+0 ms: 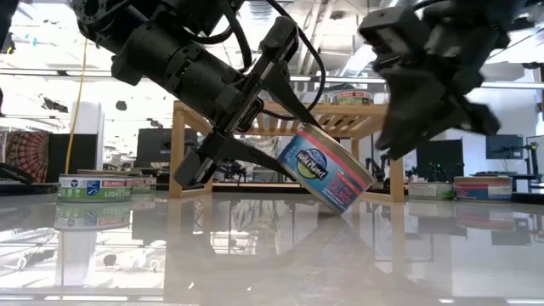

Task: Stack canned seafood by type on shelf
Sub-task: Put the blue-pink tuna can on the shelf aligned with the other blue-pink tuna cans

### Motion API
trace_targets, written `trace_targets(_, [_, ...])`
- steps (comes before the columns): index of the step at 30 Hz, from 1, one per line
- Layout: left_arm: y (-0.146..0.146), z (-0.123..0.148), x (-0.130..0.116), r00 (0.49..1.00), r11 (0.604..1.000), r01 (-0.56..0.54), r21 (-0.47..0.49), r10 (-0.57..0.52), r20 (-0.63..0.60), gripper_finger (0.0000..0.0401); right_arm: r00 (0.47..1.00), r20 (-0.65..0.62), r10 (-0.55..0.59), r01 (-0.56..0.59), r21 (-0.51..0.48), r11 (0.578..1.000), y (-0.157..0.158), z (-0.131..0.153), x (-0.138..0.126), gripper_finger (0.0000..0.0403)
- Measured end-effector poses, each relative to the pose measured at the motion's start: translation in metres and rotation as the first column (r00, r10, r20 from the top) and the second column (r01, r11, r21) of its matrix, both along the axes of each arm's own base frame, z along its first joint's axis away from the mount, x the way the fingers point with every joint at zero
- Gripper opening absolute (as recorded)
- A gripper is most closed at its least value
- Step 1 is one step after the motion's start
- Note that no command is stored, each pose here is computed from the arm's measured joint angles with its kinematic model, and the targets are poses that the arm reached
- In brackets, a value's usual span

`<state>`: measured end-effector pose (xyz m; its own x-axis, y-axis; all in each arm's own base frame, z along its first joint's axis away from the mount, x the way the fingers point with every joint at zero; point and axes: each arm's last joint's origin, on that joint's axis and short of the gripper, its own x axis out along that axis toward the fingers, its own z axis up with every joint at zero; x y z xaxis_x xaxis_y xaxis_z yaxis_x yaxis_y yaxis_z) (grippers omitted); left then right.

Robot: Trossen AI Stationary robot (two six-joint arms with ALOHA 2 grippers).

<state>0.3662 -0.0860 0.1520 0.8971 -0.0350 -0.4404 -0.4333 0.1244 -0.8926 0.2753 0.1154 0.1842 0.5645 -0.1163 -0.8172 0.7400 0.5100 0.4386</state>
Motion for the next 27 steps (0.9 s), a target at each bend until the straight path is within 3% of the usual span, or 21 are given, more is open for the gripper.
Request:
trace_targets(8, [-0.005,0.019,0.002,0.988,0.999,-0.035,-0.029,0.039,0.147,0.0194,0.981,-0.145,0.131,-0.145,-0.088,0.986,0.014,0.009,-0.033,0.0102])
trace_targets(15, [-0.014,0.069,-0.016,0.954,0.994,-0.11,-0.008,0.108,0.28,0.0194,0.966,-0.189,0.176,-0.198,-0.1,0.975,0.029,0.007,-0.048,0.0102])
trace_targets(20, [-0.008,0.122,-0.046,0.922,0.978,-0.193,0.076,0.155,0.354,0.0194,0.955,-0.221,0.199,-0.229,-0.124,0.965,0.036,0.006,-0.058,0.0102])
trace_targets(27, [0.022,0.172,-0.116,0.919,0.91,-0.356,0.212,0.3,0.254,0.0194,0.957,-0.216,0.196,-0.228,-0.137,0.964,0.037,0.004,-0.058,0.0102])
